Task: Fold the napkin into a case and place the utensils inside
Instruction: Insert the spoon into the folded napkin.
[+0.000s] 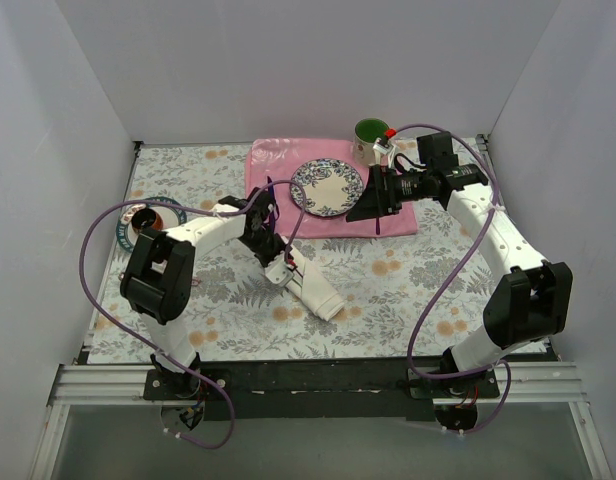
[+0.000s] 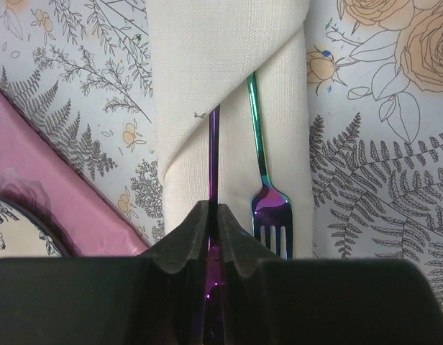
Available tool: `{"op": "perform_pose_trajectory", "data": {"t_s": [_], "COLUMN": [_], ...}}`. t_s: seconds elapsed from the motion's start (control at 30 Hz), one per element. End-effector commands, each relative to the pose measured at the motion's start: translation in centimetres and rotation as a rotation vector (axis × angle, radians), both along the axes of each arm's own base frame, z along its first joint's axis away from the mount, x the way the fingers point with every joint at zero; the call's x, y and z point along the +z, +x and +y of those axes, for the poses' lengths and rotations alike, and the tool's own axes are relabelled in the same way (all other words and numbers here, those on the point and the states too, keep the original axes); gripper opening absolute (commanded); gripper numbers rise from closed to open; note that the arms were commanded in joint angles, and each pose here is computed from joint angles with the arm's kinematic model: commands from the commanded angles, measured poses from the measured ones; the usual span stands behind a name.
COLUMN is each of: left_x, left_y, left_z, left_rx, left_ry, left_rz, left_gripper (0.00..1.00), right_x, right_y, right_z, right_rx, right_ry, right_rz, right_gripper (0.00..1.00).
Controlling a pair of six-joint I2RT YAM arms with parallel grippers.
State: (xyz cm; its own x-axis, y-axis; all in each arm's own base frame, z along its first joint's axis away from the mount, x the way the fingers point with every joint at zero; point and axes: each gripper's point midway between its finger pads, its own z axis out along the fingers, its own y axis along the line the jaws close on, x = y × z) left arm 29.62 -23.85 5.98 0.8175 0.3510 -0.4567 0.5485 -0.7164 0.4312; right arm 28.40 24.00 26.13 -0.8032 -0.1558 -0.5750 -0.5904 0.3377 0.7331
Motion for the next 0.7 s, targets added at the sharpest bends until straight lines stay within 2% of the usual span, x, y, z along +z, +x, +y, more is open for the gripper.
{"op": "perform_pose_trajectory", "data": {"t_s": [0.0, 0.67], "left_x": [1.6, 1.3], "left_y": [-0.4, -1.9], "left_z": [-2.4, -4.0], "left_rx": [-0.336, -0.359], "left_ry": [-0.121, -0.133], "left_rz": [-0.225, -0.193], "left_gripper": [0.0, 0.01], "right_x": [1.5, 1.7], "right_y": [-0.1, 0.0], "right_z": [-0.1, -0.2], "right_rx": [0.012, 0.008], "right_ry": [0.031, 0.039], "right_rz": [-0.061, -0.059], "right_gripper": [0.99, 0.99]}}
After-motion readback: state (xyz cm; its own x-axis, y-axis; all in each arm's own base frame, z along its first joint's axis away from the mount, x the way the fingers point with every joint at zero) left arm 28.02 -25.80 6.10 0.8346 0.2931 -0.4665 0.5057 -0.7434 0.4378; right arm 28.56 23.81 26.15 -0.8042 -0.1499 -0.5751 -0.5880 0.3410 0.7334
